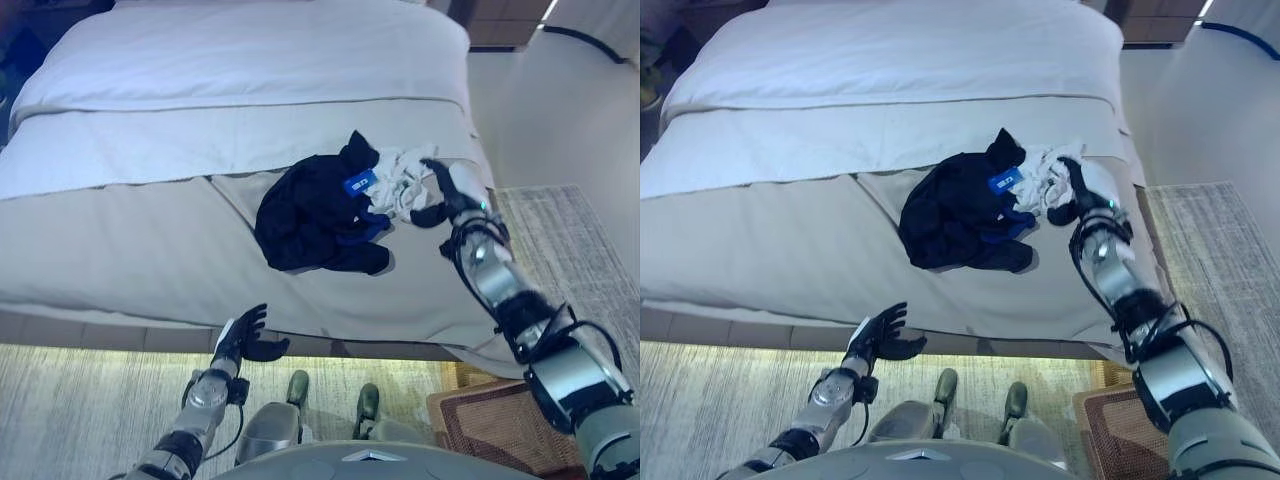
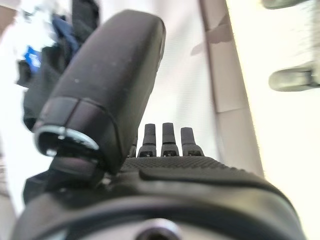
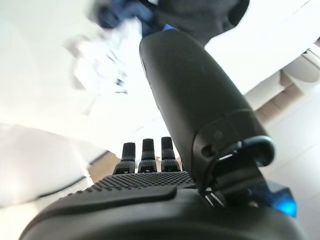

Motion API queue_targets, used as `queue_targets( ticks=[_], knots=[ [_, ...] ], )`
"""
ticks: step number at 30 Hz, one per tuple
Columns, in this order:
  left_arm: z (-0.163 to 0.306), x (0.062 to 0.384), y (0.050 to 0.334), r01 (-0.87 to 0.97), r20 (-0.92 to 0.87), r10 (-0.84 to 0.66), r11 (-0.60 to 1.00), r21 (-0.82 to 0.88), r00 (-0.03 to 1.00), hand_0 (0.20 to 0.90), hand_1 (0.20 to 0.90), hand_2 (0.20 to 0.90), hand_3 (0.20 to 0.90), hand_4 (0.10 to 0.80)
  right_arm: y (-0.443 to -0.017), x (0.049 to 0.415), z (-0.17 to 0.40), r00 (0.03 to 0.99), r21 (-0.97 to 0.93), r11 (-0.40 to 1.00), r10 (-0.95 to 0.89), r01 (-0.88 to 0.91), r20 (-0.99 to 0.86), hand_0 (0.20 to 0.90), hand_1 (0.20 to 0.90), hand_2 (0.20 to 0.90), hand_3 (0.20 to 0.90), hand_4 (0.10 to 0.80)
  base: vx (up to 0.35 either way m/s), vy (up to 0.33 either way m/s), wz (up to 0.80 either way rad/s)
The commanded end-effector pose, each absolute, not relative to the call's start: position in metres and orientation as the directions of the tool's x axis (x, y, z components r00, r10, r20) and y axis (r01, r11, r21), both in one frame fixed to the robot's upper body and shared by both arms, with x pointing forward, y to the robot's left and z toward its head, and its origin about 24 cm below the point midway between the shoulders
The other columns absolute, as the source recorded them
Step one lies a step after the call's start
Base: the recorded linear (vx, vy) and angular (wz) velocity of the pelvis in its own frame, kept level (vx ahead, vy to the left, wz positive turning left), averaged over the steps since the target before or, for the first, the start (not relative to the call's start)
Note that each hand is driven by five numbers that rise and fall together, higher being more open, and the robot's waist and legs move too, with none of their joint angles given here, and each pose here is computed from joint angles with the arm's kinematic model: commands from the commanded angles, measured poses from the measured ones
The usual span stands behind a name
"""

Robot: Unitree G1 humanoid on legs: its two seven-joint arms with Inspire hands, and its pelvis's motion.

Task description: Pick up the clothes from the bed and place them into the basket

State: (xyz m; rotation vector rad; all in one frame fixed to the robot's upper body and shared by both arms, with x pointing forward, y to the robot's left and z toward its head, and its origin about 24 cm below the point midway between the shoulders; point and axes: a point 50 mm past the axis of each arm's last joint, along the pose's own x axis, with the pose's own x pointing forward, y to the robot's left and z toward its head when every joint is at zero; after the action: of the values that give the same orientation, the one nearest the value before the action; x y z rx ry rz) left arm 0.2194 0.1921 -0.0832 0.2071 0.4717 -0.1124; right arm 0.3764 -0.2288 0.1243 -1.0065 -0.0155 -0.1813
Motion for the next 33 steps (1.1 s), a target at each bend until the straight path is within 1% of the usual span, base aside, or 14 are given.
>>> queue_targets(
  ticks=[1, 3, 5, 11, 16, 21, 24, 28, 33],
  knots=[
    [-0.034, 0.257, 0.193, 0.146, -0.209, -0.089, 0.950, 0.276, 0.974, 0.900, 0.900, 0.900, 0.900, 0.800, -0.222, 0.390, 0.189, 0.948, -0.861, 0.401, -0.075, 0.312, 0.309, 0.900, 0.900, 0.900, 0.900, 0.800, -0.088, 0.065, 0.31],
    [-0.023, 0.263, 0.199, 0.086, -0.159, -0.034, 0.939, 0.332, 0.987, 0.900, 0.900, 0.900, 0.900, 0.800, -0.224, 0.394, 0.207, 0.937, -0.878, 0.331, -0.067, 0.346, 0.344, 0.900, 0.900, 0.900, 0.900, 0.800, -0.072, 0.063, 0.31],
    [-0.016, 0.267, 0.203, 0.037, -0.139, 0.012, 0.938, 0.346, 0.990, 0.900, 0.900, 0.900, 0.900, 0.800, -0.225, 0.396, 0.215, 0.934, -0.885, 0.301, -0.077, 0.356, 0.349, 0.900, 0.900, 0.900, 0.900, 0.800, -0.029, 0.055, 0.21],
    [0.002, 0.267, 0.211, -0.034, -0.052, 0.057, 0.929, 0.367, 0.997, 0.900, 0.900, 0.900, 0.900, 0.800, -0.237, 0.402, 0.225, 0.931, -0.908, 0.216, -0.142, 0.359, 0.335, 0.900, 0.900, 0.900, 0.900, 0.800, -0.026, 0.039, 0.19],
    [0.013, 0.265, 0.204, -0.002, -0.020, 0.009, 0.945, 0.328, 1.000, 0.900, 0.900, 0.900, 0.900, 0.800, -0.242, 0.406, 0.236, 0.927, -0.901, 0.240, -0.195, 0.361, 0.320, 0.900, 0.900, 0.900, 0.900, 0.800, 0.000, -0.003, 0.17],
    [0.027, 0.264, 0.196, 0.013, 0.042, -0.027, 0.957, 0.289, 0.999, 0.900, 0.900, 0.900, 0.900, 0.800, -0.250, 0.408, 0.252, 0.917, -0.901, 0.224, -0.241, 0.372, 0.319, 0.900, 0.900, 0.900, 0.900, 0.800, -0.063, 0.022, 0.14],
    [0.031, 0.262, 0.197, 0.014, 0.057, -0.031, 0.958, 0.285, 0.998, 0.900, 0.900, 0.900, 0.900, 0.800, -0.252, 0.408, 0.261, 0.905, -0.888, 0.236, -0.264, 0.395, 0.332, 0.900, 0.900, 0.900, 0.900, 0.800, -0.063, 0.028, 0.04],
    [0.025, 0.257, 0.199, 0.016, 0.030, -0.025, 0.960, 0.279, 0.999, 0.900, 0.900, 0.900, 0.900, 0.800, -0.254, 0.408, 0.270, 0.900, -0.880, 0.248, -0.277, 0.405, 0.337, 0.900, 0.900, 0.900, 0.900, 0.800, -0.032, 0.017, -0.01],
    [0.024, 0.253, 0.204, 0.006, 0.028, -0.013, 0.964, 0.266, 1.000, 0.900, 0.900, 0.900, 0.900, 0.800, -0.258, 0.407, 0.274, 0.895, -0.880, 0.240, -0.292, 0.409, 0.336, 0.900, 0.900, 0.900, 0.900, 0.800, -0.006, 0.001, 0.01]
  ],
)
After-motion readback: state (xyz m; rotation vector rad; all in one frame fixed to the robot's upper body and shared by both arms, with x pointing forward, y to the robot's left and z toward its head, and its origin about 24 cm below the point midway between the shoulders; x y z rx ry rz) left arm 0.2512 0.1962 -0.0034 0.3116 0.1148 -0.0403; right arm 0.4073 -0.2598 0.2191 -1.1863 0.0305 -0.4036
